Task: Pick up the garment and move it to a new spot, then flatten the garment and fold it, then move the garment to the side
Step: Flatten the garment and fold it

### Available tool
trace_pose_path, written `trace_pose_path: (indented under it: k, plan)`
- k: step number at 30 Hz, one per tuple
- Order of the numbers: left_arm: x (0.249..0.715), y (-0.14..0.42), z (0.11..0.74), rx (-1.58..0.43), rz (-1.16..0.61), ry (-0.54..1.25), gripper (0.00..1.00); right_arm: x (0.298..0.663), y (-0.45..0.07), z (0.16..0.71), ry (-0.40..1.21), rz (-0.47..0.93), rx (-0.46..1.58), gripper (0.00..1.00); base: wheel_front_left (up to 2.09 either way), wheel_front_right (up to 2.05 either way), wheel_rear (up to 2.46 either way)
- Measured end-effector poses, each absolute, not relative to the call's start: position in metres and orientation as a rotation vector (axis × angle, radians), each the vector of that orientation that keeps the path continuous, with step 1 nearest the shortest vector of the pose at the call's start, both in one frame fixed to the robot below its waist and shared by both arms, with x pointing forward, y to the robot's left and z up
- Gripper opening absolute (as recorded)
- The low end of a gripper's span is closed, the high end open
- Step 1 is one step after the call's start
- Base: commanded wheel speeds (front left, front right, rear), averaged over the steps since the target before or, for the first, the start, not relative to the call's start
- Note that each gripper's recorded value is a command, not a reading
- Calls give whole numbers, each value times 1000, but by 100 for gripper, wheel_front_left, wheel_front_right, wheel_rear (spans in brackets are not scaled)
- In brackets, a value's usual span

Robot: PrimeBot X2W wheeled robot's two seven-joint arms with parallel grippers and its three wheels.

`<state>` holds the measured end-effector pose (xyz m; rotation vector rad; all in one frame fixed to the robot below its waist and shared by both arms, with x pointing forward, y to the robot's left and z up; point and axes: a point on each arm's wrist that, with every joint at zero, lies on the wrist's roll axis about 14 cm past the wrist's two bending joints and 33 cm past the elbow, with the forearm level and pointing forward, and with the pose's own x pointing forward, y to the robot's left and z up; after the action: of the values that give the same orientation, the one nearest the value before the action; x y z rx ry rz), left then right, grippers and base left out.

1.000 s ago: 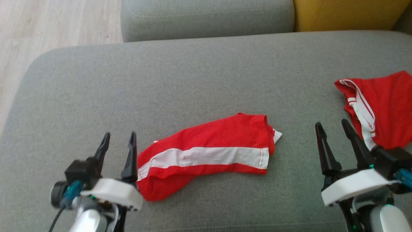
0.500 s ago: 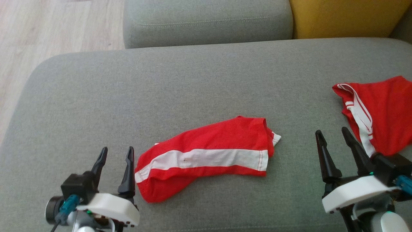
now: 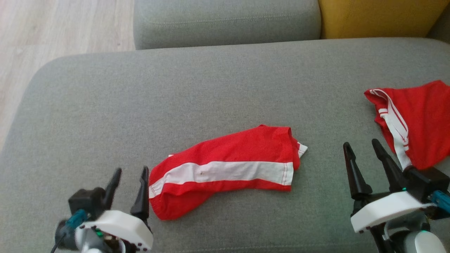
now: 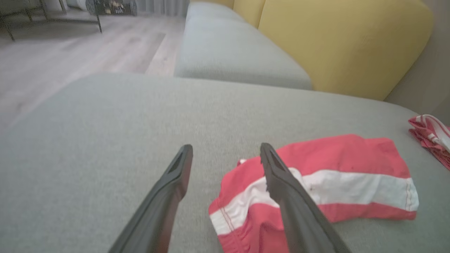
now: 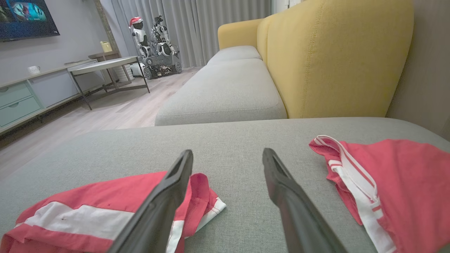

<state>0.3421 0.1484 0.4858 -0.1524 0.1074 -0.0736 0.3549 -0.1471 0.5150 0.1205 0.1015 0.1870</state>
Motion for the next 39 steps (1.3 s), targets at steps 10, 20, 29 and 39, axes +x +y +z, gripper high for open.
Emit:
trace_pose_path:
  k: [10, 20, 29, 39]
  plan:
    - [323, 140, 394, -289, -73, 460, 100, 359, -145, 501, 150, 190, 133, 100, 0, 0, 0]
    - [338, 126, 378, -355, -121, 492, 100, 358, -150, 492, 177, 170, 146, 100, 0, 0, 0]
    - [339, 120, 369, -361, -155, 521, 0, 358, -152, 490, 186, 165, 154, 100, 0, 0, 0]
    - [342, 120, 372, -332, -155, 477, 0, 358, -152, 485, 205, 164, 155, 100, 0, 0, 0]
